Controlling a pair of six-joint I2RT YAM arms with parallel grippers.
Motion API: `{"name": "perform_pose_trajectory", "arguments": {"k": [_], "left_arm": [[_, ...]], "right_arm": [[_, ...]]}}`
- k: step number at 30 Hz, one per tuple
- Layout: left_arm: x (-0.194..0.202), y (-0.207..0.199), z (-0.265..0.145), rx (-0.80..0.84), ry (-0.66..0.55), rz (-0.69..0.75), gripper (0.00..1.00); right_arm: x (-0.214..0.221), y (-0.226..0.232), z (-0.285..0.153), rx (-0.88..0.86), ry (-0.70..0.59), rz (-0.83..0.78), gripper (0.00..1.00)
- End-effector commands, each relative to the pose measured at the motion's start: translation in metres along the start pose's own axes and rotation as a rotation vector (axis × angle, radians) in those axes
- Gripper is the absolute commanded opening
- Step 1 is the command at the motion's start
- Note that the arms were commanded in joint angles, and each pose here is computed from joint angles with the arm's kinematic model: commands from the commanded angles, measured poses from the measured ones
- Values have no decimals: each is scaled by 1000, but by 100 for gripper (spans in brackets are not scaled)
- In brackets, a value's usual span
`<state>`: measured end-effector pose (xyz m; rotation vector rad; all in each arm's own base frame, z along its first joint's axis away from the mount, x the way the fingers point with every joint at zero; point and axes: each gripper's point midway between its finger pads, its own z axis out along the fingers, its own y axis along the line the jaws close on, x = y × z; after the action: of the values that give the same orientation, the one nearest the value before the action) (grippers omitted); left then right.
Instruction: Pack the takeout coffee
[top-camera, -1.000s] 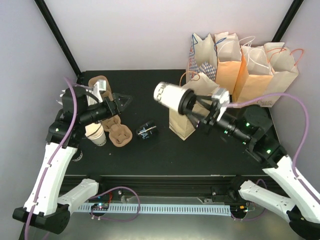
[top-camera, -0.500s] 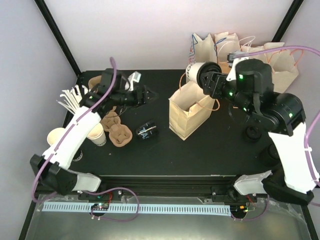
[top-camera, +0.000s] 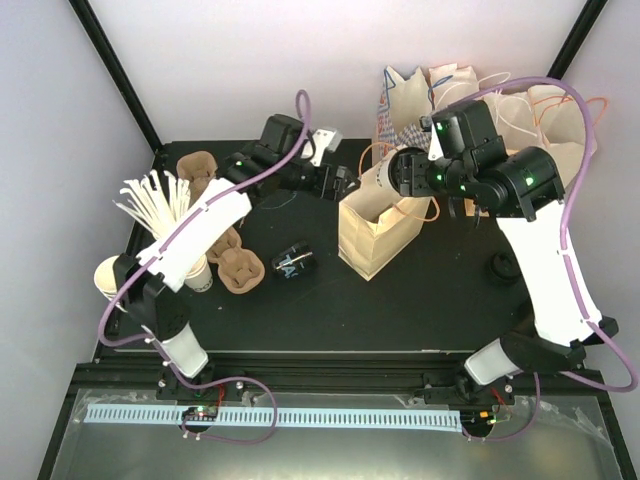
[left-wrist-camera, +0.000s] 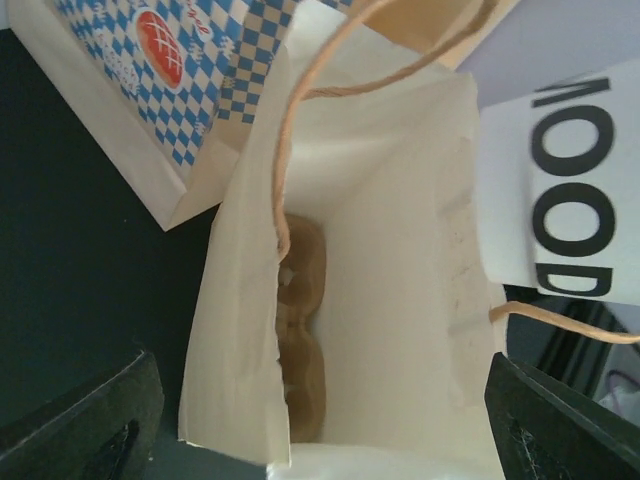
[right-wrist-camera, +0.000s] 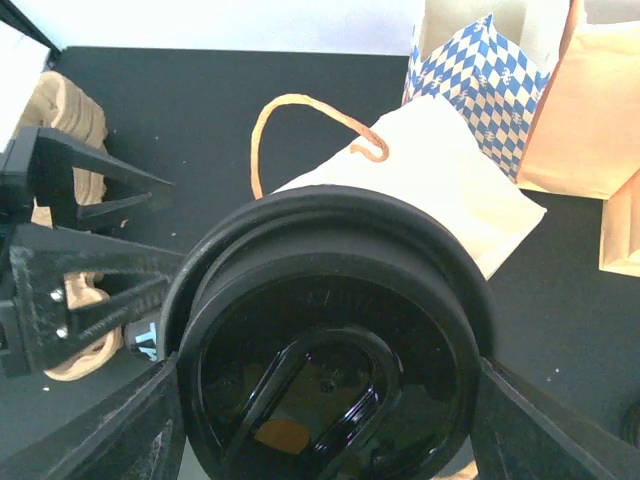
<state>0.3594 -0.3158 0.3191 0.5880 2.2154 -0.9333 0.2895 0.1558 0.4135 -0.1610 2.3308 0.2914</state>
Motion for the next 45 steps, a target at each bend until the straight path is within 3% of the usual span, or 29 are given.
{"name": "perform_pose_trajectory", "arguments": {"k": [1, 6, 9, 12, 19, 23, 31, 35, 41, 45], "left_arm": [[-18, -2, 14, -47, -29, 144, 91], [-6, 16, 53, -95, 71, 123, 88], [-2, 19, 69, -99, 113, 118, 80], [1, 22, 78, -104, 144, 104, 65], [0, 21, 75, -113, 148, 108, 19], [-4, 17, 64, -132, 133, 113, 3], [5, -23, 49, -190, 96, 324, 2], [10, -52, 39, -175, 36, 446, 2], [26, -87, 26, -123, -52, 553, 2], [44, -94, 30, -117, -67, 563, 2]], "right_arm": [[-6, 5, 20, -24, 20, -43, 30], [-5, -7, 47, 66, 62, -77, 30], [-1, -17, 63, 138, 90, -100, 30], [6, -25, 79, 202, 148, -129, 30], [29, -34, 97, 252, 255, -146, 30], [57, -34, 86, 212, 307, -74, 27], [134, -40, 65, 150, 448, 35, 25], [137, -38, 51, 104, 385, 55, 26], [127, -28, 50, 24, 189, 73, 28], [142, -27, 60, 5, 192, 145, 28]]}}
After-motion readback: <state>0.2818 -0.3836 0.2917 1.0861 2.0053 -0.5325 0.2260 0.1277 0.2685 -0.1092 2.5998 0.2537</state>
